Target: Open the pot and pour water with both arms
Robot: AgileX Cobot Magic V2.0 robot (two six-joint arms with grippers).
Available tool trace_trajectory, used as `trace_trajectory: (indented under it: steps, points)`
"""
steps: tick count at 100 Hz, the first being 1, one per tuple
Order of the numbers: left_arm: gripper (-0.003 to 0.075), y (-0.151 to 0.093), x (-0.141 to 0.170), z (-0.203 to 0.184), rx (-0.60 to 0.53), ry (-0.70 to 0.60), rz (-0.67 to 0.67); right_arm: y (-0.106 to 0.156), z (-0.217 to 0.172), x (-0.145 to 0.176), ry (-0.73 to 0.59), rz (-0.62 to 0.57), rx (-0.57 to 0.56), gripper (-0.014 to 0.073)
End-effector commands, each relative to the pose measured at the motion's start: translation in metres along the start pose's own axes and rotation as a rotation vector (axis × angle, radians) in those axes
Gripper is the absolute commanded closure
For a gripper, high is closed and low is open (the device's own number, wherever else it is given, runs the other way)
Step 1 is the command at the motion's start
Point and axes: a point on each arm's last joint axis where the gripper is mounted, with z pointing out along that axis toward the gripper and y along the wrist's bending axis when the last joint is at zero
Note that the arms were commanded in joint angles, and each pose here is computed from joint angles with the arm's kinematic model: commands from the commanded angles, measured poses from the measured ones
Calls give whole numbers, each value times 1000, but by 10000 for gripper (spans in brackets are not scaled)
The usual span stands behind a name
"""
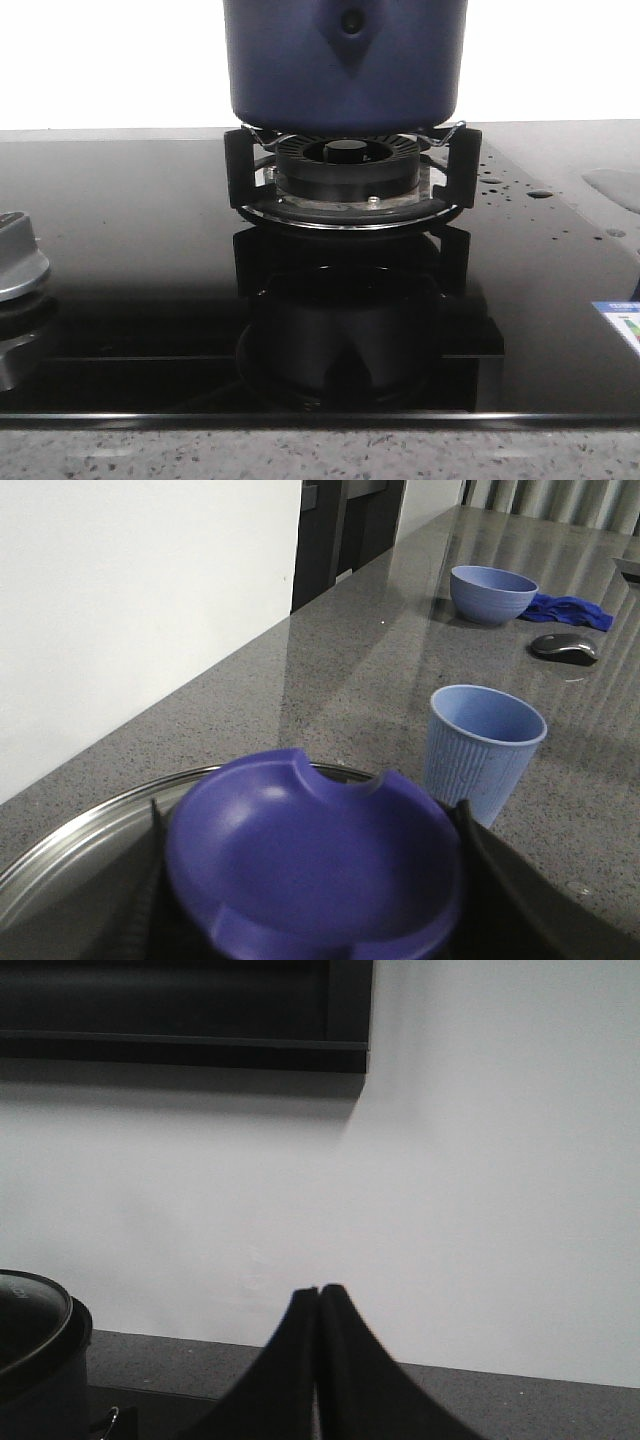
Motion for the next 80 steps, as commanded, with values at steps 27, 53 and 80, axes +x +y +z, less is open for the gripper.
trace_trajectory:
  steps: [27, 53, 80]
  points:
    - [296, -10, -33, 3, -41, -114, 34, 3, 0, -13, -58, 17, -34, 660]
    - [135, -19, -42, -1, 17, -167, 11, 3, 0, -13, -57, 18, -32, 660]
    - [450, -49, -106, -76, -92, -268, 131, 11, 1, -9, -14, -37, -90, 660]
